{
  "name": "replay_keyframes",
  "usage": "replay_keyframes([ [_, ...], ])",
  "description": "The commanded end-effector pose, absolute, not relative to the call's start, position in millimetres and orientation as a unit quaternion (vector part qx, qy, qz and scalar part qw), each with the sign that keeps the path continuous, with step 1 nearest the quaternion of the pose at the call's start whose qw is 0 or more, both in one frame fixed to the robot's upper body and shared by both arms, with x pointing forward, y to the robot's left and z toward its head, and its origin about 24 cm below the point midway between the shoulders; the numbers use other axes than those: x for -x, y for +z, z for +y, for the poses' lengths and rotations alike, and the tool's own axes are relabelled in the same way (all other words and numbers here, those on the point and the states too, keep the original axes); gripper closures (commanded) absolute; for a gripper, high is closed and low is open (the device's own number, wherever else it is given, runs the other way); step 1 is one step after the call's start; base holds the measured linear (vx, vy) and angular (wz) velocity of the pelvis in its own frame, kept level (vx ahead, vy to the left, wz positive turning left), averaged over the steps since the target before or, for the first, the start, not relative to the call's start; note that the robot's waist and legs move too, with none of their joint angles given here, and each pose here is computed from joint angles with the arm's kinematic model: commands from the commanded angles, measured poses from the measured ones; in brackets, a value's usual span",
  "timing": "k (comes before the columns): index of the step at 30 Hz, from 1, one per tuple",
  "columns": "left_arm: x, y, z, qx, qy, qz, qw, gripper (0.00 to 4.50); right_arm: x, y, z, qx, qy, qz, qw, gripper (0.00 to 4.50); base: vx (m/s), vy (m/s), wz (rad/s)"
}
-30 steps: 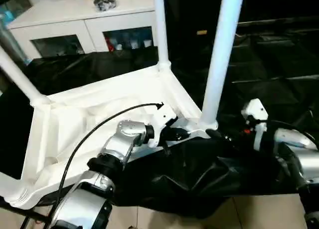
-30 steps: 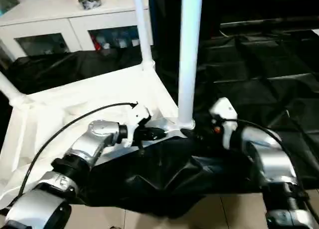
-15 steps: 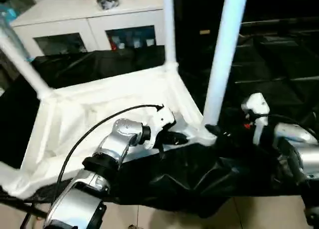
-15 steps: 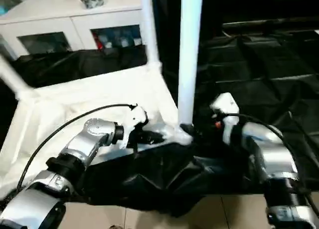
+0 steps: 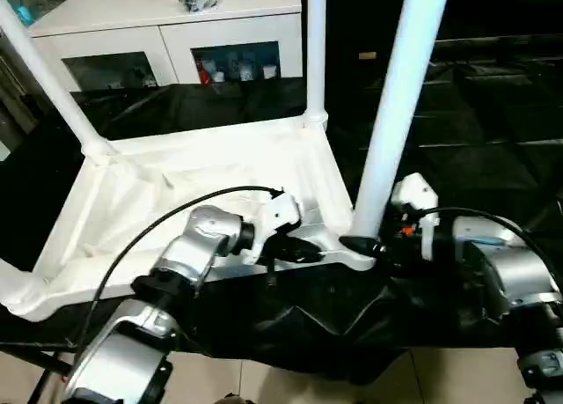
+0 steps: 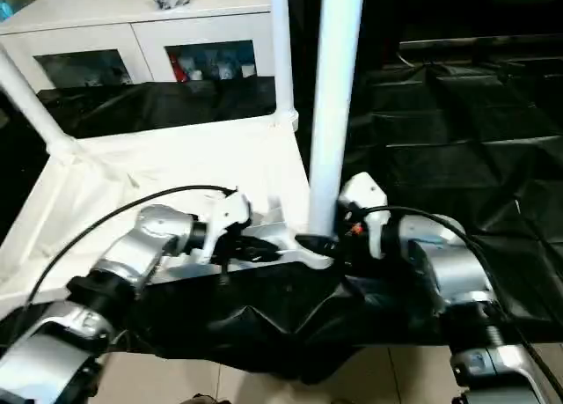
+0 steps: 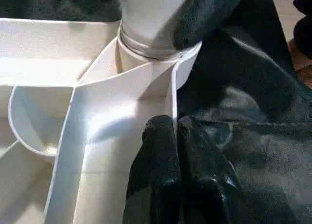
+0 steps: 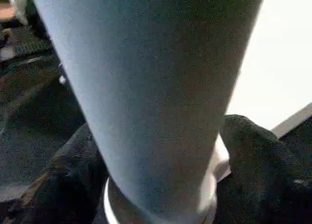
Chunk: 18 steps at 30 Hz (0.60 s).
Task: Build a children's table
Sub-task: Rotate leg to tighten
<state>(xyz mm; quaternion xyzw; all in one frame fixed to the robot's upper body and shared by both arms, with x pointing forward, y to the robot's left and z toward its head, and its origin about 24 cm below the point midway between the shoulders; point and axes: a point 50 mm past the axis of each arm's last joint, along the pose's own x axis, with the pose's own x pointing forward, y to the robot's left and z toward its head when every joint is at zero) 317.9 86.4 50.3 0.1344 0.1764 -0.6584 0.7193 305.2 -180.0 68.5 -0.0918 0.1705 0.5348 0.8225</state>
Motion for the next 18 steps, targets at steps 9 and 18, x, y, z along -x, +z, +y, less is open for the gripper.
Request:
replay_keyframes([
  [9, -318, 56, 96, -0.134, -0.655, 0.174, 0.723, 4.50, -311.2, 66, -167.1, 0.093, 0.559, 0.171, 0.806, 1.71, 0.000, 0.000, 0.00],
  [18, -332, 55, 93, -0.106, -0.581, 0.170, 0.789, 4.50, -316.0, 39, -148.3, 0.061, 0.482, 0.187, 0.854, 2.29, 0.000, 0.000, 0.00],
])
